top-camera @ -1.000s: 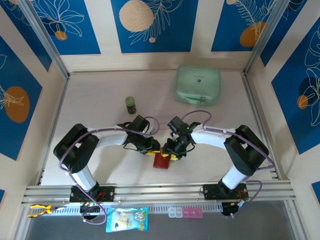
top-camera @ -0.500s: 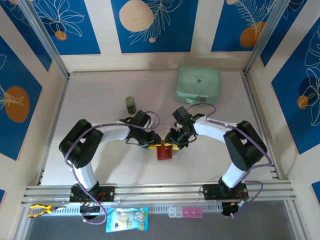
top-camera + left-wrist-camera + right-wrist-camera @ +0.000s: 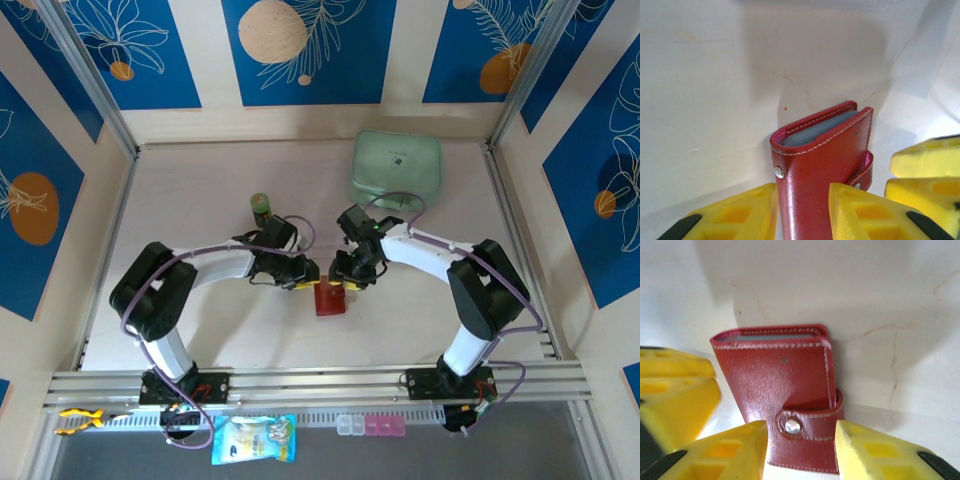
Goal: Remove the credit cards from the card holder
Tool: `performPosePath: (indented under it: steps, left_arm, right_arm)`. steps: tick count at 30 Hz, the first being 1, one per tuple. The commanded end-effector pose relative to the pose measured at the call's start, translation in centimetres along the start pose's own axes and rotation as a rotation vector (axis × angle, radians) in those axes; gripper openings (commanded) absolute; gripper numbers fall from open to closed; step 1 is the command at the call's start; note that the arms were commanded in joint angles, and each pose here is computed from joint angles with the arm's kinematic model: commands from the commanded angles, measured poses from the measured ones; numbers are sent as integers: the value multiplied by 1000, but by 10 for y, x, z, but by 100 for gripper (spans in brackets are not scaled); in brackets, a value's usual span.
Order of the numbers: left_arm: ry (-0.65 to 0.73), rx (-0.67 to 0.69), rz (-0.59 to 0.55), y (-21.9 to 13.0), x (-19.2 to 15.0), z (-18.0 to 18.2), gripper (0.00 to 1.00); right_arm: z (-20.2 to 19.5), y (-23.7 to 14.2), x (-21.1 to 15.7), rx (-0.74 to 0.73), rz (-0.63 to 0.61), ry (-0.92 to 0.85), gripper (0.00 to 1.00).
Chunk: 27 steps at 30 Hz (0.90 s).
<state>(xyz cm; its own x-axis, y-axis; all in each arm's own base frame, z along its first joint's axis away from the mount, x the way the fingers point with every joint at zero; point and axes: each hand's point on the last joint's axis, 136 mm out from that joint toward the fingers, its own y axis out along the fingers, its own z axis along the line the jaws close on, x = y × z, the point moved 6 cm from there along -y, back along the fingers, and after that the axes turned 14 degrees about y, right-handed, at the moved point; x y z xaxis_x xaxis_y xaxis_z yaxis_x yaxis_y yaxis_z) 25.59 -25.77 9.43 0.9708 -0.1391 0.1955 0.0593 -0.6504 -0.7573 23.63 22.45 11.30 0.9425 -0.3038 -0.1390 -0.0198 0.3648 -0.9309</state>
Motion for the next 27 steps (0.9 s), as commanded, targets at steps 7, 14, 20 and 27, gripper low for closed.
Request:
performPosePath:
  steps: [7,14,20,27]
  left_arm:
    - [-29,38,-104,-23,-1,14,29]
    - [-77,-9,-121,-24,-5,20,26]
    - [-87,-27,-114,-22,-5,19,23]
    - [-96,-46,-107,-21,-5,17,20]
  right_arm:
    - [16,-9,-26,-169,-80,-150,40]
    - [18,8,-24,-245,-68,-300,40]
    - [21,14,-20,-294,-81,-349,40]
    - [24,23,-18,-292,-58,-364,41]
